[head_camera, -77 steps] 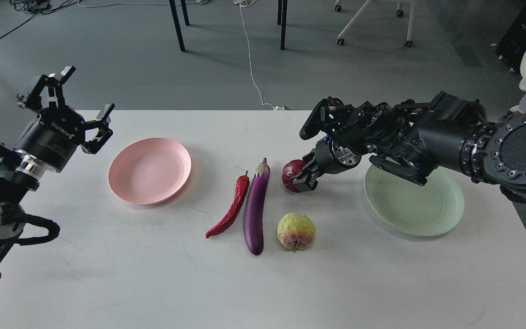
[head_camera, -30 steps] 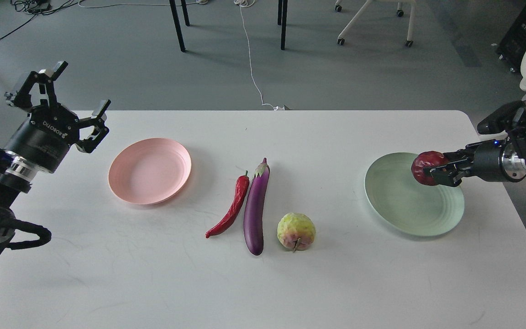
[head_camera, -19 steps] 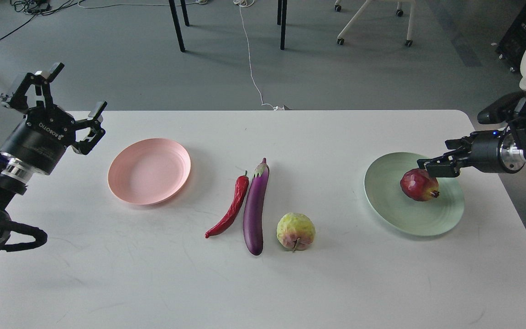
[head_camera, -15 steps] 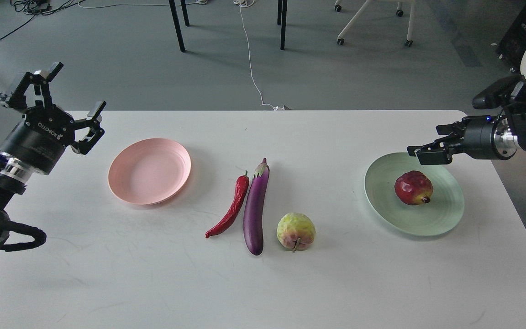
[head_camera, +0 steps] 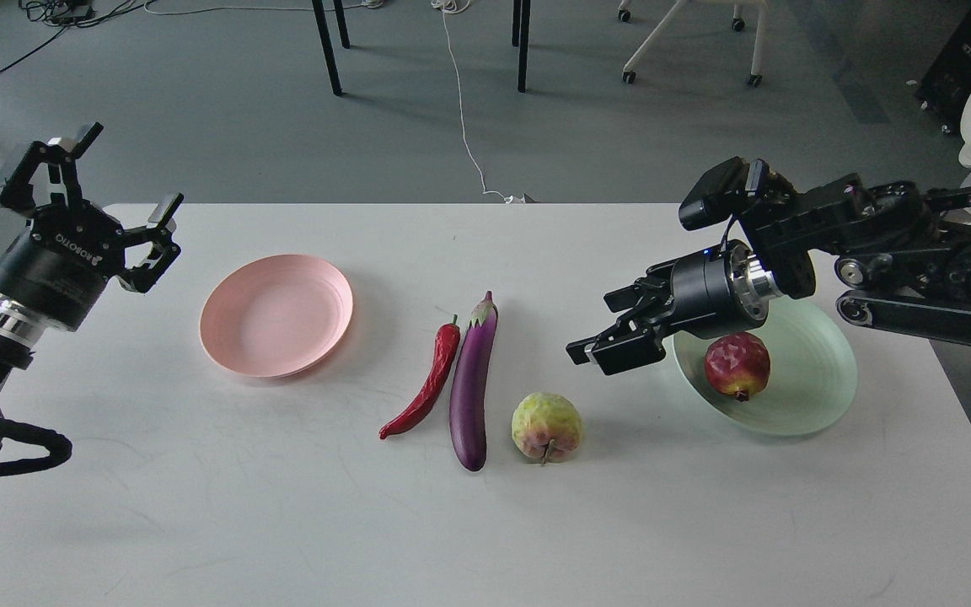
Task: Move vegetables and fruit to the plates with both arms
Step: 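Open the right gripper and move it toward the yellow-green fruit, then grasp the yellow-green fruit with the right gripper and lift it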
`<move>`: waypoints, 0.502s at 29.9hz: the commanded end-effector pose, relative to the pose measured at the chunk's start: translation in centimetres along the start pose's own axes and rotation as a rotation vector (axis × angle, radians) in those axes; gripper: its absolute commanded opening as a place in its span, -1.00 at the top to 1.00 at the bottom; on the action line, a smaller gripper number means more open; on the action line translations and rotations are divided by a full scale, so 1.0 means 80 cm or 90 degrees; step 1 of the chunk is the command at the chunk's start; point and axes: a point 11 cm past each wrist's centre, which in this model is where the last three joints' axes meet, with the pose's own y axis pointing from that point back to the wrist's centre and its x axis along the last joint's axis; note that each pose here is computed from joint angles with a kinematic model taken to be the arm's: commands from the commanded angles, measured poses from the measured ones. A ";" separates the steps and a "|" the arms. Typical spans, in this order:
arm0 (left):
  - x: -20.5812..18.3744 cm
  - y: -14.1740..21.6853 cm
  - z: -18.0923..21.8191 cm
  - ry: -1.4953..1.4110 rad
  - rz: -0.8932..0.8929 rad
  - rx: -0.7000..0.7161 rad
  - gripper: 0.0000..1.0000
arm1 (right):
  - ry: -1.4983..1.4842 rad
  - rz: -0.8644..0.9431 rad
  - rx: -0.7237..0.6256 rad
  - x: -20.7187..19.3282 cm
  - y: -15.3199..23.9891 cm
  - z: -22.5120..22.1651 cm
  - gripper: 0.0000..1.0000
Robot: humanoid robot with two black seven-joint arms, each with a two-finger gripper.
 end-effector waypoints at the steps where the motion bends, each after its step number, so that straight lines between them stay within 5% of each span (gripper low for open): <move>1: 0.003 0.007 0.001 -0.003 0.005 0.004 -1.00 | 0.027 -0.059 0.026 -0.015 -0.029 -0.018 -0.97; 15: 0.010 0.021 0.000 -0.001 0.022 0.004 -1.00 | 0.071 -0.086 0.026 -0.009 -0.087 -0.020 -0.97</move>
